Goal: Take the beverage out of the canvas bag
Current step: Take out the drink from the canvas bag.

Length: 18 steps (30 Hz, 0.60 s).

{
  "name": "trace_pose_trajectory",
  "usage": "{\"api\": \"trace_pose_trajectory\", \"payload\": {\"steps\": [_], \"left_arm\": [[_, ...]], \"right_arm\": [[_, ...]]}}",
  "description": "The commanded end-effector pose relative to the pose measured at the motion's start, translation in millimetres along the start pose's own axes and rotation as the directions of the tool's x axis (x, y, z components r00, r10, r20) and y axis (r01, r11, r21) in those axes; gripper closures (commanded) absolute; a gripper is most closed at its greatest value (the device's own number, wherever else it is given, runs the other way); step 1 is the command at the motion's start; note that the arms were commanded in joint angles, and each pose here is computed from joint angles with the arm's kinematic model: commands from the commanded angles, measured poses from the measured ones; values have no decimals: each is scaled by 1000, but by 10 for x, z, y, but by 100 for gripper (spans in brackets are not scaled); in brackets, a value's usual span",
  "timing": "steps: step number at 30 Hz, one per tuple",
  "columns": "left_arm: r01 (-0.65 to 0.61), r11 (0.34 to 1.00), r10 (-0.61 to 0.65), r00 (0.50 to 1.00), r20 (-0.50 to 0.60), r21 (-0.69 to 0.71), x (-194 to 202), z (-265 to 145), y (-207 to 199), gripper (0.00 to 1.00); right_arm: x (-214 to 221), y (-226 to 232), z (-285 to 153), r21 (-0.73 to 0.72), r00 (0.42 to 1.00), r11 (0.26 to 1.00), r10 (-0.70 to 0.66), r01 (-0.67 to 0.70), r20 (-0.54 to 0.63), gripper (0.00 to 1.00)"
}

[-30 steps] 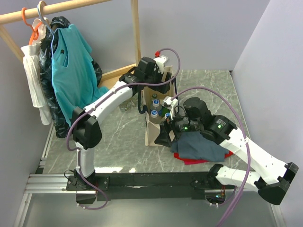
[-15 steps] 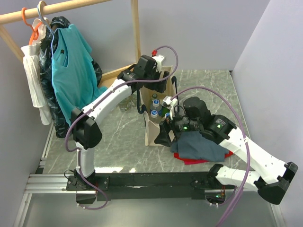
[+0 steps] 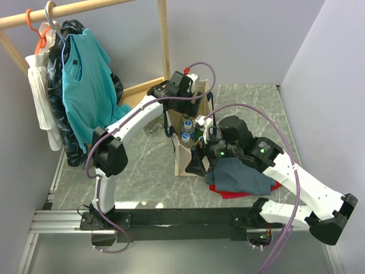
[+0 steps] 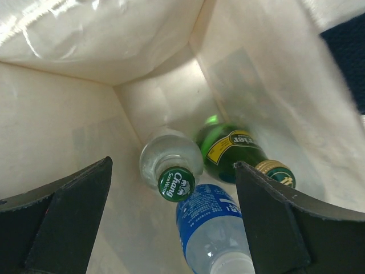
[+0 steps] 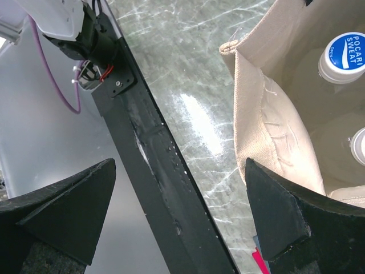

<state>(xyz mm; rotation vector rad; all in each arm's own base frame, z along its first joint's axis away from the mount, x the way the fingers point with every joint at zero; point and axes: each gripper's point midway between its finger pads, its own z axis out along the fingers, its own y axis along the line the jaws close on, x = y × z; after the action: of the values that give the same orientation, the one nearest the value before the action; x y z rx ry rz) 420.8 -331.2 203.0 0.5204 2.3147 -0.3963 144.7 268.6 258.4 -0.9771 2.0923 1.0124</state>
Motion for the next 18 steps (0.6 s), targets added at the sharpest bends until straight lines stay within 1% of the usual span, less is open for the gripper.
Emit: {"api": "trace_pose_trajectory", "payload": {"steps": [1,5,7,9,10,11,15,17,18], "left_arm": [[2,1000,-2,1000,-4,-15,-18,-37,5,6],[5,1000,-6,1000,-26,-22,45,-30,19,8],[6,1000,-7,999,-42,-22,80,-19,20,12],[7,1000,-9,998,-63,-28,141,-3,20,14],[9,1000,-10,998,-63,-28,146,-7,21,18],[7,1000,-9,998,-68,-24,166,6,17,20],[18,1000,-18,999,-32,-26,137,-3,3,21],[18,1000,-18,999,-38,-7,152,1,-30,22],[18,1000,-19,998,-53,-16,178,27,-23,26]], "right_arm": [[18,29,-44,8,1000,1000,-1,1,-25,0],[28,21,-25,5,1000,1000,4,-4,-31,0],[26,17,-21,7,1000,1000,2,-2,-29,0],[17,8,-25,11,1000,1000,-1,1,-30,0],[16,16,-21,9,1000,1000,-3,3,-31,0],[7,15,-14,8,1000,1000,-3,3,-29,0],[11,3,-4,10,999,1000,-2,2,-33,0],[7,-5,1,13,999,1000,1,-1,-33,0],[6,6,-4,11,999,1000,-3,3,-33,0]]}}
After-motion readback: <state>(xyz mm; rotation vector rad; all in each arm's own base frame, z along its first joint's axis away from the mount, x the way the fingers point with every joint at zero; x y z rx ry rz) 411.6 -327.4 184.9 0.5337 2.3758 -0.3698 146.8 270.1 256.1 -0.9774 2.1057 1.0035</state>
